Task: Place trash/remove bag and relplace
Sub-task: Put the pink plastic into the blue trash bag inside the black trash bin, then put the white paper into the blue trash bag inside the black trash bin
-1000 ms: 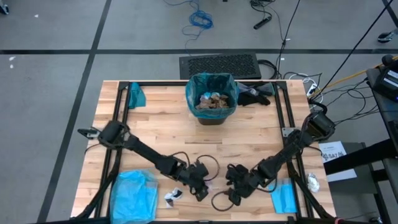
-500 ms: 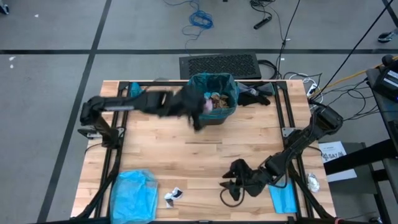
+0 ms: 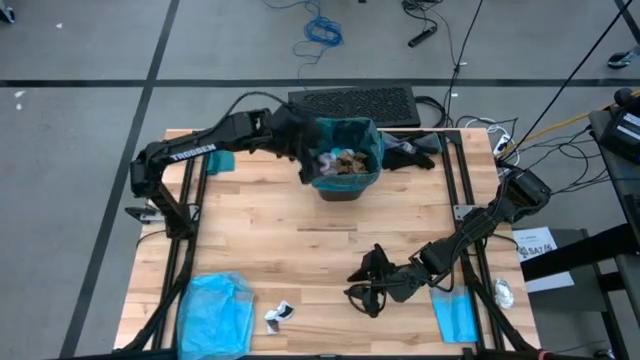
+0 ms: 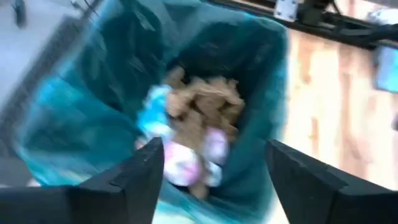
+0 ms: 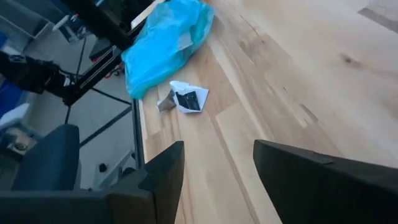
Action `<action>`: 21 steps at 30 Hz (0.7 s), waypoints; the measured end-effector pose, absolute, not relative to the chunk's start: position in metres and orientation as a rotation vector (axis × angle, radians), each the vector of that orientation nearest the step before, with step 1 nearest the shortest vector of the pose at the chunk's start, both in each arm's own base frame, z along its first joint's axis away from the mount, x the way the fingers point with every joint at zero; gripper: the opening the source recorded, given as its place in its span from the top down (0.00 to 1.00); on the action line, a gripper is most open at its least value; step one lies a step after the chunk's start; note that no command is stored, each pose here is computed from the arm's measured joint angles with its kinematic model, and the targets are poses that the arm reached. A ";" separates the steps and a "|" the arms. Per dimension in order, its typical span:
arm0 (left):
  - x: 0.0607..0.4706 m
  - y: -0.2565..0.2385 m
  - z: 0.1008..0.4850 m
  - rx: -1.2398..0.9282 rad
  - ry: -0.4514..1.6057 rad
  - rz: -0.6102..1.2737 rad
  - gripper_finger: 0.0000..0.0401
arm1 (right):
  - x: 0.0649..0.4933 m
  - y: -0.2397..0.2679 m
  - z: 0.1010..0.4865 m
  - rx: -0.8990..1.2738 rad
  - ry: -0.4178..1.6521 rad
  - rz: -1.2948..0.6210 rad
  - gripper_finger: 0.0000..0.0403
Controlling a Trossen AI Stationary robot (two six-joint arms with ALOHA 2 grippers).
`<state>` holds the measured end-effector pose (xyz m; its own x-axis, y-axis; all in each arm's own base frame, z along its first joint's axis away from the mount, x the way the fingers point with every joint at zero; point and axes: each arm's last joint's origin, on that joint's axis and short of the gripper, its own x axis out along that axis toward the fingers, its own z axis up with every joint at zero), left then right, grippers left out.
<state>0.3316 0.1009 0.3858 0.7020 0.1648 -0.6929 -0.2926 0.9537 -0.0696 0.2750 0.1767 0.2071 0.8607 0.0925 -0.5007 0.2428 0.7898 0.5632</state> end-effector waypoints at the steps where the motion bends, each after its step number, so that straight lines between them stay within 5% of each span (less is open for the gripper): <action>1: 0.327 0.093 0.386 -0.216 0.791 0.250 0.31 | 0.276 0.176 0.207 0.655 0.546 -0.072 0.54; 9: 0.295 -0.054 0.385 -0.186 1.073 0.062 0.52 | 0.277 0.174 0.207 0.598 0.559 -0.041 0.54; 16: 0.273 -0.162 0.350 -0.252 1.078 0.052 0.94 | 0.278 0.172 0.206 0.595 0.560 -0.056 0.54; 21: 0.273 -0.213 0.294 -0.414 1.081 0.042 0.99 | 0.278 0.171 0.206 0.590 0.568 -0.060 0.54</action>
<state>0.2730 -0.2130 0.2944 0.4773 -0.1670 -0.8627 -0.2330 0.9226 -0.3075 0.2779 0.1712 0.2057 0.8461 0.1046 -0.5227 0.2121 0.8336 0.5100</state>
